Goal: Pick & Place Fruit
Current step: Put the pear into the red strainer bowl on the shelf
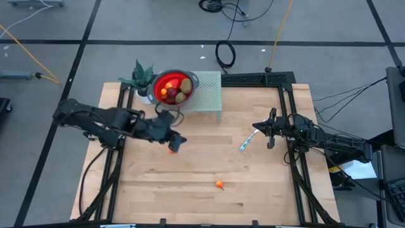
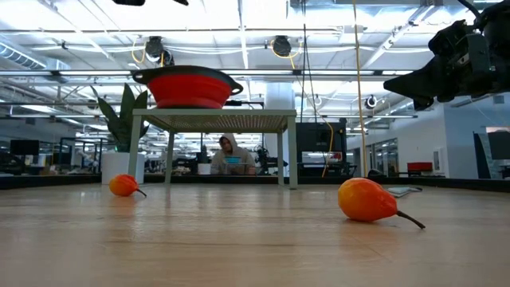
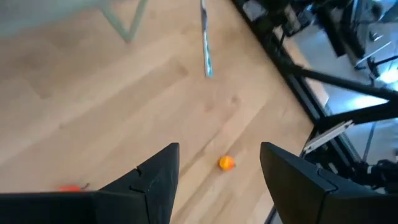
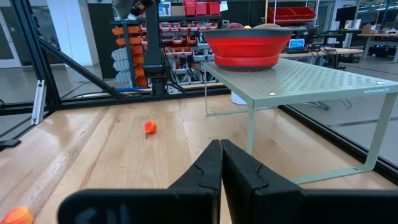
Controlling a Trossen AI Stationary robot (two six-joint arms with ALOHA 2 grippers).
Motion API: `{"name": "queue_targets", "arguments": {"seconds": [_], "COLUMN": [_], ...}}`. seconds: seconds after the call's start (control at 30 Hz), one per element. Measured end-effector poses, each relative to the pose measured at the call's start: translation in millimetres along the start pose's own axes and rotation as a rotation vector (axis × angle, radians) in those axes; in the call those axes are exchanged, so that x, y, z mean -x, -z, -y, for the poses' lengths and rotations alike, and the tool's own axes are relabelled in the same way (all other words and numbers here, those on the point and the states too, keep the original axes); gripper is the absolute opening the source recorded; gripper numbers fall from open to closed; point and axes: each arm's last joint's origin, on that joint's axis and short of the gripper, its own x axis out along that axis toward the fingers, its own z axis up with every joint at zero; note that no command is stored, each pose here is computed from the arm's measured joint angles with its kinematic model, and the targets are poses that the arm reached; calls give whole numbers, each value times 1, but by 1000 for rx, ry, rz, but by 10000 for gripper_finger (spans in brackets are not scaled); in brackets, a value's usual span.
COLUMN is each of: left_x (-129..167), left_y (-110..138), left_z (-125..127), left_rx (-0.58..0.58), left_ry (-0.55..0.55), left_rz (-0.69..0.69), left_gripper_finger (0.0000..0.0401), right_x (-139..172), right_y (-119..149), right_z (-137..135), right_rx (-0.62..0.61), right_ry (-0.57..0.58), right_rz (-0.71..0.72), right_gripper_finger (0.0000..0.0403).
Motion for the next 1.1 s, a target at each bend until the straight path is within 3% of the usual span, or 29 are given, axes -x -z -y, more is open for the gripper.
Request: {"name": "queue_targets", "arguments": {"seconds": [0.1,0.27,0.57,0.67,0.9,1.1], "left_x": [-13,-36,-70,-80,-95,-108], "left_y": [9,25,63,76,91,96], "left_z": [4,10,12,5,-19,-37], "left_rx": [-30,-205,-802,-934,-1085,-1119], "left_ry": [-29,-70,-140,-223,-493,-541], "left_rz": [-33,-89,-258,-352,-556,-605], "left_gripper_finger": [223,223,223,223,223,223], "right_x": [0,0,0,0,0,0], "right_y": [0,0,0,0,3,3], "right_z": [0,0,0,0,0,0], "right_rx": [0,0,0,0,0,0], "right_ry": [0,-1,-4,-3,-2,-1], "right_rz": [0,0,-1,-4,-30,-35], "right_gripper_finger": [0,0,0,0,0,0]}}
